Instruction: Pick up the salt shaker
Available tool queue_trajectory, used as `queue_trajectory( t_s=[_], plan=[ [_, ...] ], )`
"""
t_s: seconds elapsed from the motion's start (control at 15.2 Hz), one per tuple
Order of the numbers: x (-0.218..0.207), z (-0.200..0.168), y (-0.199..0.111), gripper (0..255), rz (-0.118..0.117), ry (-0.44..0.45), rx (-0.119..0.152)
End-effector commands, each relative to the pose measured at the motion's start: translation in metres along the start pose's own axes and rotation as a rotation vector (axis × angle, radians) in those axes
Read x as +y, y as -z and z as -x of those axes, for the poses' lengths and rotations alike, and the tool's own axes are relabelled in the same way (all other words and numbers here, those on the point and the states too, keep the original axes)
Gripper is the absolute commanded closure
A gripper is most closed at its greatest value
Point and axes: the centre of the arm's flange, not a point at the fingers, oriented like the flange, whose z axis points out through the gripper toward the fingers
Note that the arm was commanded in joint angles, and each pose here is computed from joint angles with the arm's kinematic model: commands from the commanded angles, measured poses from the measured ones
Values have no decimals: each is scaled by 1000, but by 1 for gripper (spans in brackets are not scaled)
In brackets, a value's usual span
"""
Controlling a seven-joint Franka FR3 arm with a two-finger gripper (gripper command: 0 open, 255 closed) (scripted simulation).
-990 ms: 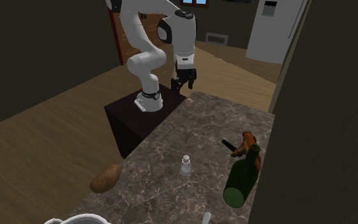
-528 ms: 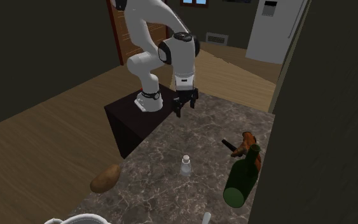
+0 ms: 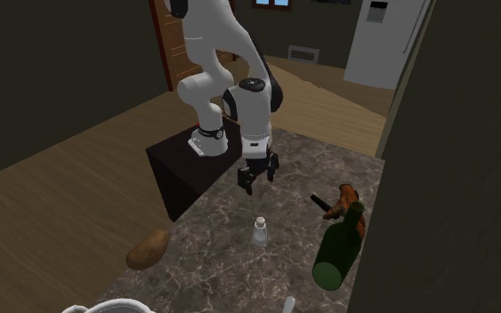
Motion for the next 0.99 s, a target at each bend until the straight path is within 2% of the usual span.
queue_trajectory(
  t_s=[0.0,0.4,0.92],
  plan=[
    [16,-10,-17,0,10,-18,22],
    [53,-41,-61,0,33,-65,77],
    [53,-35,-100,0,33,-65,77]
  ],
)
